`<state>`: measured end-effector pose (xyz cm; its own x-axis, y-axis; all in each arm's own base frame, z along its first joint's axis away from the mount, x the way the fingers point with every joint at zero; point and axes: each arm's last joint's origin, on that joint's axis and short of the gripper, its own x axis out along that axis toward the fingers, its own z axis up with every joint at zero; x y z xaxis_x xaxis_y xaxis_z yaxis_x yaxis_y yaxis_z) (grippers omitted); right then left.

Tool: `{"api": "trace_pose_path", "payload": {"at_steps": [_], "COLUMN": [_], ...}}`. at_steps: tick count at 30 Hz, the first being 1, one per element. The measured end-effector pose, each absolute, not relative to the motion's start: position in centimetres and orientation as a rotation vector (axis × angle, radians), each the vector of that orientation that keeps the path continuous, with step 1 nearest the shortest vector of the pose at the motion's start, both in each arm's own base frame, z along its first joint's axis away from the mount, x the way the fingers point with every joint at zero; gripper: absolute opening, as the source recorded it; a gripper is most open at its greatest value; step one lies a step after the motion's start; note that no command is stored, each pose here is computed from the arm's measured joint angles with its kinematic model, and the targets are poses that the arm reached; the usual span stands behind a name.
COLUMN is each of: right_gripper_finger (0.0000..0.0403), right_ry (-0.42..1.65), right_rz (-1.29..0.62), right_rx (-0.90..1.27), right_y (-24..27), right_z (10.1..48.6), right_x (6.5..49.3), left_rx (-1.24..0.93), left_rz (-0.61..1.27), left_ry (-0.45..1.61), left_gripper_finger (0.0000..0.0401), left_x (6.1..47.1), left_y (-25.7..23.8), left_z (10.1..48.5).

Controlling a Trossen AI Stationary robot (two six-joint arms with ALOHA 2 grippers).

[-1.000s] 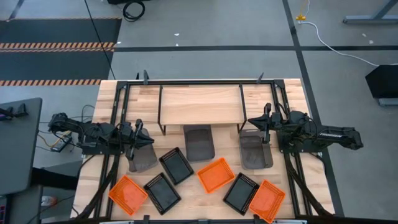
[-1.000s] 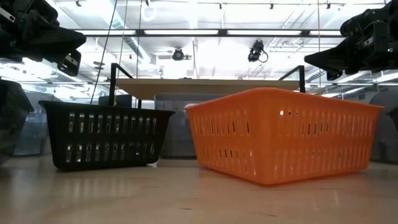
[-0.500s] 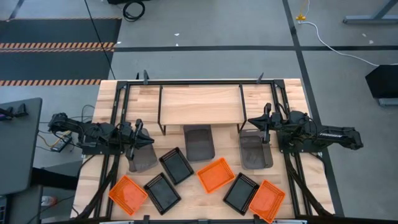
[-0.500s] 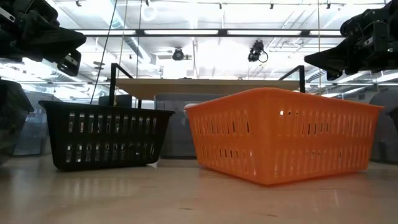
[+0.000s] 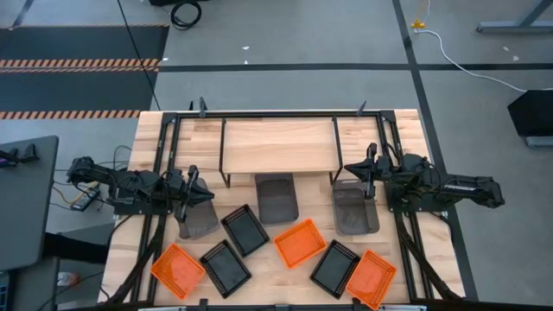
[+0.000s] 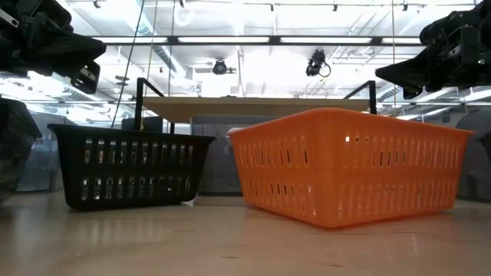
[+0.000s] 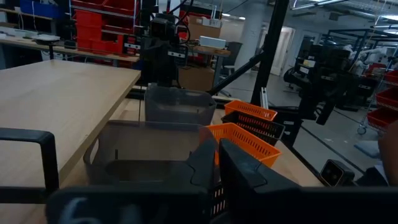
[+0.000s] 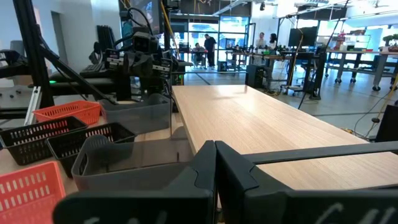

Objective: Stack baskets on shelf by color

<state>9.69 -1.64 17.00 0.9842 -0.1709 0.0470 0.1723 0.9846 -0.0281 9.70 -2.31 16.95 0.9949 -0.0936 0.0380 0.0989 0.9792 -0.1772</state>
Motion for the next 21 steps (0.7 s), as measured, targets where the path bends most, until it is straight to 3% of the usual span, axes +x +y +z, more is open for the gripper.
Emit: {"api": "trace_pose_path", "payload": {"at_steps": [21], "right_gripper_finger": [0.0011], "right_ry": [-0.045], "right_rz": [-0.172], "right_rx": [-0.032], "right_y": [-1.63], "right_z": [17.0], "right_x": [9.69], "left_rx": [-0.18], "left_rz": [-0.097], "left_ry": [-0.029], "left_gripper_finger": [0.0036], "left_x": [9.7], "left_y": [-2.31], "left_z": [16.95]}}
